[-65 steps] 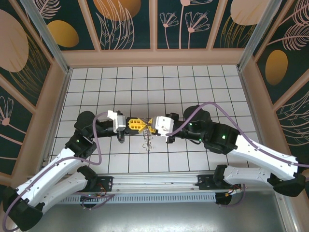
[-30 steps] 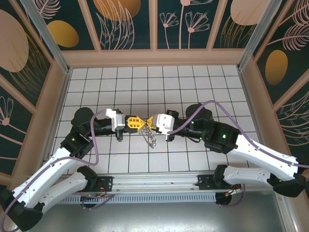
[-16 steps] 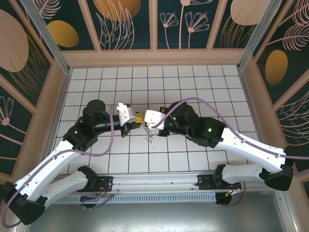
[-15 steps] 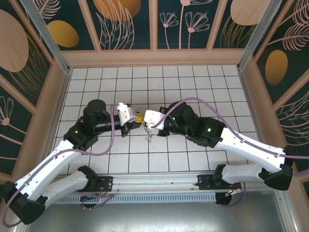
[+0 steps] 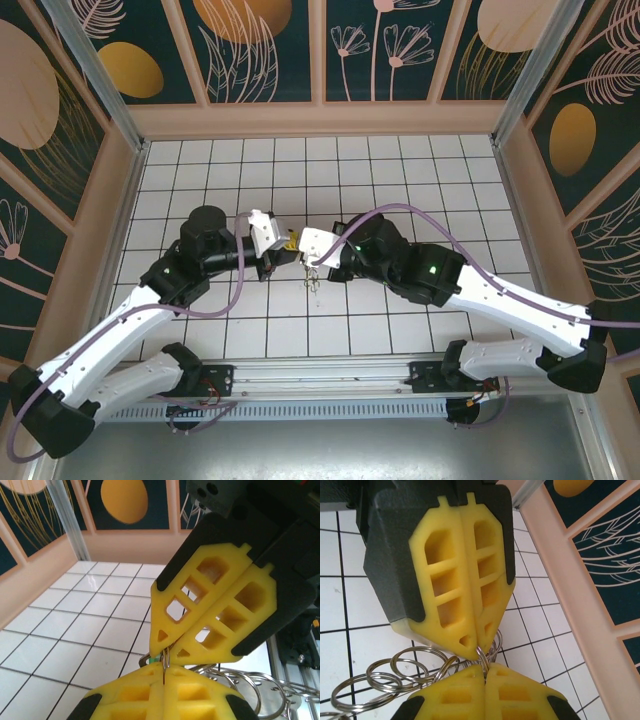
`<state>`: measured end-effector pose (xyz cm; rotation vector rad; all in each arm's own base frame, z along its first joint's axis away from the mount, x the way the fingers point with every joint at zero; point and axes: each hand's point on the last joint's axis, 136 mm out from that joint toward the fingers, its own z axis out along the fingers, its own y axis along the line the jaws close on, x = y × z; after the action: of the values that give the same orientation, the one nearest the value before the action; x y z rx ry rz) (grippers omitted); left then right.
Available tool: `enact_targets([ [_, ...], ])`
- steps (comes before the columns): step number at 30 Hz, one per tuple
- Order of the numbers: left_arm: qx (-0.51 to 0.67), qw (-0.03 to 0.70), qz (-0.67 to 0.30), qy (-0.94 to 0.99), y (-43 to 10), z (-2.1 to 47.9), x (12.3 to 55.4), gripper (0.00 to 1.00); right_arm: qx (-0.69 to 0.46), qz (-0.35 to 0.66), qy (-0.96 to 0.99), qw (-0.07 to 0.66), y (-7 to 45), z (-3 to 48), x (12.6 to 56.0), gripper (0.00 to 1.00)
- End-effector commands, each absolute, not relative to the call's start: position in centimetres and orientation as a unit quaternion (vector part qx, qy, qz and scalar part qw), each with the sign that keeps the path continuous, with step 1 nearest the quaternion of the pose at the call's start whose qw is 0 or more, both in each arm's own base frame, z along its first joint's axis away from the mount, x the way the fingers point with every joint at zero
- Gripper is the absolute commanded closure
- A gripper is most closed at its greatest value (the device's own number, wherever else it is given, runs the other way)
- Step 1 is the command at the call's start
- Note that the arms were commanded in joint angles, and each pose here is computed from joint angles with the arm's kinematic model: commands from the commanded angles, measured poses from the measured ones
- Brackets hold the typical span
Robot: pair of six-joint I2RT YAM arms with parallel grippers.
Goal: Put the keys on the keyring
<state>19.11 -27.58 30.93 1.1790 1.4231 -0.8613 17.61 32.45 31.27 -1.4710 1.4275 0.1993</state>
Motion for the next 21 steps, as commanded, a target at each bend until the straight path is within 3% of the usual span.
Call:
enact_targets([
  [1,0.484,0.593,-0.395,0.508,-27.6,35.9,17.4,1.00,-0.622,0.186,0.529,0.547,34.1,34.4,13.3,0.96],
  [7,0.511,0.598,-0.434,0.441,-27.4,37.7,14.4,1.00,-0.608,0.227,0.499,0.574,33.1,36.1,11.9,0.87],
  [21,0.510,0.607,-0.461,0.399,-26.6,39.3,12.4,1.00,-0.596,0.233,0.507,0.577,33.0,36.2,12.5,0.86],
])
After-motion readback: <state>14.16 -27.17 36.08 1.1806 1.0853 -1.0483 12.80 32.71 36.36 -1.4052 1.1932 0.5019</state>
